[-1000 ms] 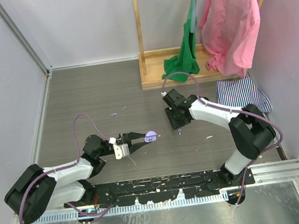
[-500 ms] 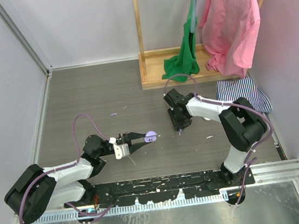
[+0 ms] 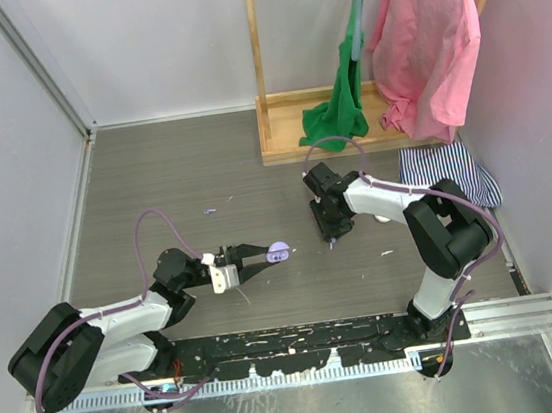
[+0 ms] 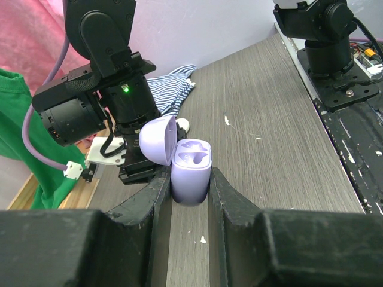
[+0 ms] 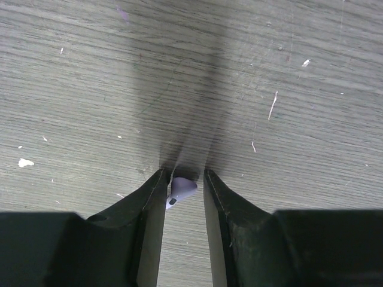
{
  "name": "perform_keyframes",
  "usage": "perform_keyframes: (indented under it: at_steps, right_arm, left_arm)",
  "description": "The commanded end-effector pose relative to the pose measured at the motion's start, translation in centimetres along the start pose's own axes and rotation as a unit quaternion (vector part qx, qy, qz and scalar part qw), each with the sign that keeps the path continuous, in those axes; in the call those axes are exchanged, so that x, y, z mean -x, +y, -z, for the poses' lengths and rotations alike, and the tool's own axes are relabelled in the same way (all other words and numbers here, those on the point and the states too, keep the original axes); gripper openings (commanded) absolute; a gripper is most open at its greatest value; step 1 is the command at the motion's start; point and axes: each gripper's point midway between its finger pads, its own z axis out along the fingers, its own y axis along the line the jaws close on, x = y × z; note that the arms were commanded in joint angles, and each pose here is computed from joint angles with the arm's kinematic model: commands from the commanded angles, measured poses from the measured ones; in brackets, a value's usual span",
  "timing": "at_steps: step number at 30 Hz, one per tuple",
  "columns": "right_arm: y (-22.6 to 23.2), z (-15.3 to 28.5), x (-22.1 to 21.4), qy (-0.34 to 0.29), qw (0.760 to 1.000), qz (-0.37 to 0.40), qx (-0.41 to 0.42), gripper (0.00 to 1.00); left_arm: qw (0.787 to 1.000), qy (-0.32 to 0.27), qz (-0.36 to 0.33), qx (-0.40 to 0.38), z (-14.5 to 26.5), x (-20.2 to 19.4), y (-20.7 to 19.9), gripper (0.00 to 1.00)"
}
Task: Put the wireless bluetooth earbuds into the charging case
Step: Pick up the earbud from the center of the board.
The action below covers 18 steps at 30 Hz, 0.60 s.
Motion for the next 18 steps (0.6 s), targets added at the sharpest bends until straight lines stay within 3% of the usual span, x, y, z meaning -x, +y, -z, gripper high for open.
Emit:
perform_keyframes:
  at_steps: [1,18]
  right_arm:
    - [-0.07,0.20,-0.46,0.005,1.000,-0.004,-0.001,0.37]
    - [-0.13,0.36,-1.10,0.009,1.000,-0.018,-0.003,0.33]
  left_arm:
    - [1.000,-0.019,-0.023,0.009,-0.56,1.31,1.08,0.00]
    - [1.000,-0.019,-0.022,0.008,-0.57,1.36,1.12,0.00]
